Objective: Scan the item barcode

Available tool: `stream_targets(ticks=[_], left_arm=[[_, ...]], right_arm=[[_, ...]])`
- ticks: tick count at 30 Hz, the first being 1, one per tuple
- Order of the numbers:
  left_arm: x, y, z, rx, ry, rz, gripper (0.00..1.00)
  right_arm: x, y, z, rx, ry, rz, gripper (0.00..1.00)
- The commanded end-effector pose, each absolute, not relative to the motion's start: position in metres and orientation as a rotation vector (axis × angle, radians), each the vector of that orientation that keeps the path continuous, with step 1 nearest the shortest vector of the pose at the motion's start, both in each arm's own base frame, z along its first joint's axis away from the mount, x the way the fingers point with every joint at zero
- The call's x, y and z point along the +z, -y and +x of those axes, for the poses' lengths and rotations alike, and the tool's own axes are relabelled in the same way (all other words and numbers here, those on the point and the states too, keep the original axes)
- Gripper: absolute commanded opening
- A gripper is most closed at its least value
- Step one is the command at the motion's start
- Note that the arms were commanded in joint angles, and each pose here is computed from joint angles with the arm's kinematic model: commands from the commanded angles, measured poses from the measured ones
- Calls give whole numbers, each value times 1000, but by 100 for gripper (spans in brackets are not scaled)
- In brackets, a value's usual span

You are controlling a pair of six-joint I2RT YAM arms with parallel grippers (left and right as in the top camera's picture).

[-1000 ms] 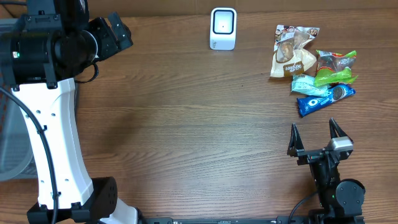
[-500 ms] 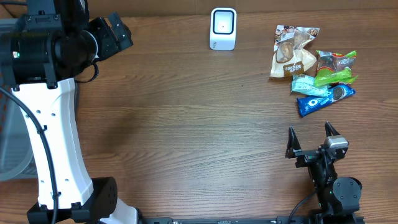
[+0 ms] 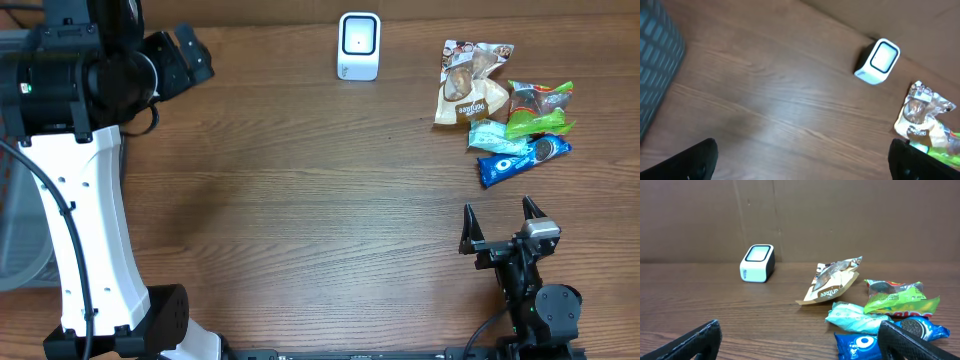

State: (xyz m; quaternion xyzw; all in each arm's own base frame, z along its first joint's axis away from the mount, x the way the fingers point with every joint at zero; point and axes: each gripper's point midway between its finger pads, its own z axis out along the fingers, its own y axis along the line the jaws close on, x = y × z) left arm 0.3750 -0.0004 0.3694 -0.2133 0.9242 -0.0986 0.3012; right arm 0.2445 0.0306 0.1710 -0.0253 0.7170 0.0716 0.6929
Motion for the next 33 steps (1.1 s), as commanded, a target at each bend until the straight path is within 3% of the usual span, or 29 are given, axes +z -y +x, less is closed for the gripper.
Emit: stream_targets(ticks=[1, 7, 12, 17, 20, 25, 33], left_arm=[[368, 0, 372, -251, -2465, -567, 100], [363, 4, 368, -239, -2483, -548, 100], [388, 28, 377, -189, -2311, -157, 100], [378, 31, 360, -166, -2162, -58, 100], [358, 25, 344, -138, -2066, -24, 100], [285, 16, 306, -94, -1925, 7, 99], [214, 15, 280, -25, -1732, 95, 100]], right_arm=[[169, -30, 245, 160, -1597, -51, 100], [169, -30, 245, 160, -1597, -51, 100], [169, -30, 245, 160, -1597, -51, 100], [169, -30, 245, 160, -1597, -51, 100], [169, -30, 245, 160, -1597, -51, 100], [169, -30, 245, 160, -1597, -51, 100], [169, -30, 245, 160, -1597, -51, 100]])
